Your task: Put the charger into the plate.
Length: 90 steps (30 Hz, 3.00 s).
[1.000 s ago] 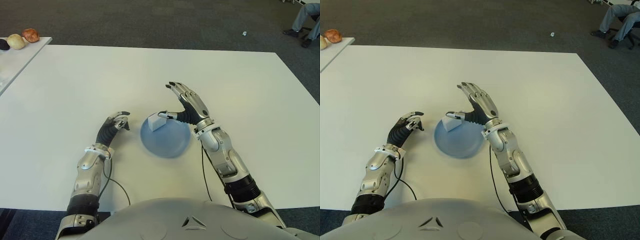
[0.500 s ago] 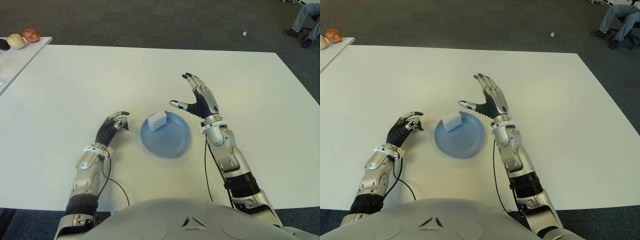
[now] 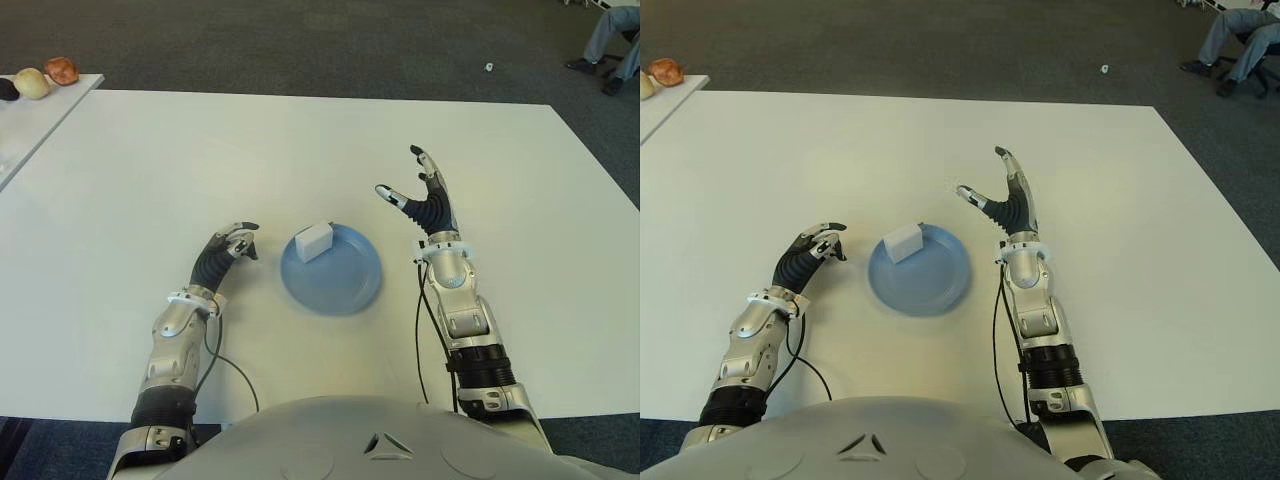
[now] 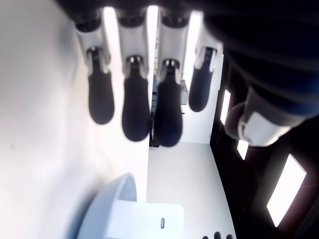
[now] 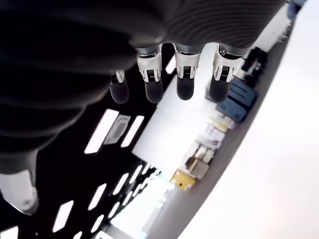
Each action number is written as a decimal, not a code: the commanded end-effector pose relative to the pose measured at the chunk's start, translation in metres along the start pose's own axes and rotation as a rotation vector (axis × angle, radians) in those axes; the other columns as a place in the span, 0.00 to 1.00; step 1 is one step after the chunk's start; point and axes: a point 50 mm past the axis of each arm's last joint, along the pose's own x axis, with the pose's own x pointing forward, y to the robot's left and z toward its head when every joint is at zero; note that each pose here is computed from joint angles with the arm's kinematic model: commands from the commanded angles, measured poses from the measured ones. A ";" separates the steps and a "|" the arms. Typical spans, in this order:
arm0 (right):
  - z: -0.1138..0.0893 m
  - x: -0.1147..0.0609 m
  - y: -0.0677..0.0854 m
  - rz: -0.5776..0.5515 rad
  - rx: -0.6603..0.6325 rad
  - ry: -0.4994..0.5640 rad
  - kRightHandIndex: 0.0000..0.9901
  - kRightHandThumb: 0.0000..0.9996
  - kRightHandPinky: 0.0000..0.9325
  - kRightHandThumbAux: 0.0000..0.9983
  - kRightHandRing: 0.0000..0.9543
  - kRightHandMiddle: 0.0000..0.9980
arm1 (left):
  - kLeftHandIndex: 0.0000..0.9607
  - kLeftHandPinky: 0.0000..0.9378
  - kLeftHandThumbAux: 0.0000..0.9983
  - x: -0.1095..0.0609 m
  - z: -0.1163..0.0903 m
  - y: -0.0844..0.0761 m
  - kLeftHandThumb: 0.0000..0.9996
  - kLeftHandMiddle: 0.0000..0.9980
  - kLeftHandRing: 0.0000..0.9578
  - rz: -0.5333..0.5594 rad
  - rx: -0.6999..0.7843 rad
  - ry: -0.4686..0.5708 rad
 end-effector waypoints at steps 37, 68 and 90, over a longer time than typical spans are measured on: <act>-0.085 -0.048 0.046 -0.042 0.523 0.352 0.12 0.00 0.21 0.80 0.20 0.21 | 0.08 0.08 0.60 0.004 -0.010 0.004 0.08 0.12 0.10 0.098 0.025 0.013; -0.099 -0.067 0.051 0.003 0.463 0.423 0.16 0.00 0.24 0.76 0.26 0.27 | 0.00 0.00 0.64 0.021 -0.004 -0.004 0.02 0.00 0.00 0.096 0.054 0.029; -0.099 -0.072 0.056 0.013 0.506 0.436 0.13 0.00 0.23 0.73 0.22 0.22 | 0.00 0.00 0.65 0.035 -0.006 -0.002 0.00 0.00 0.00 0.109 0.055 0.054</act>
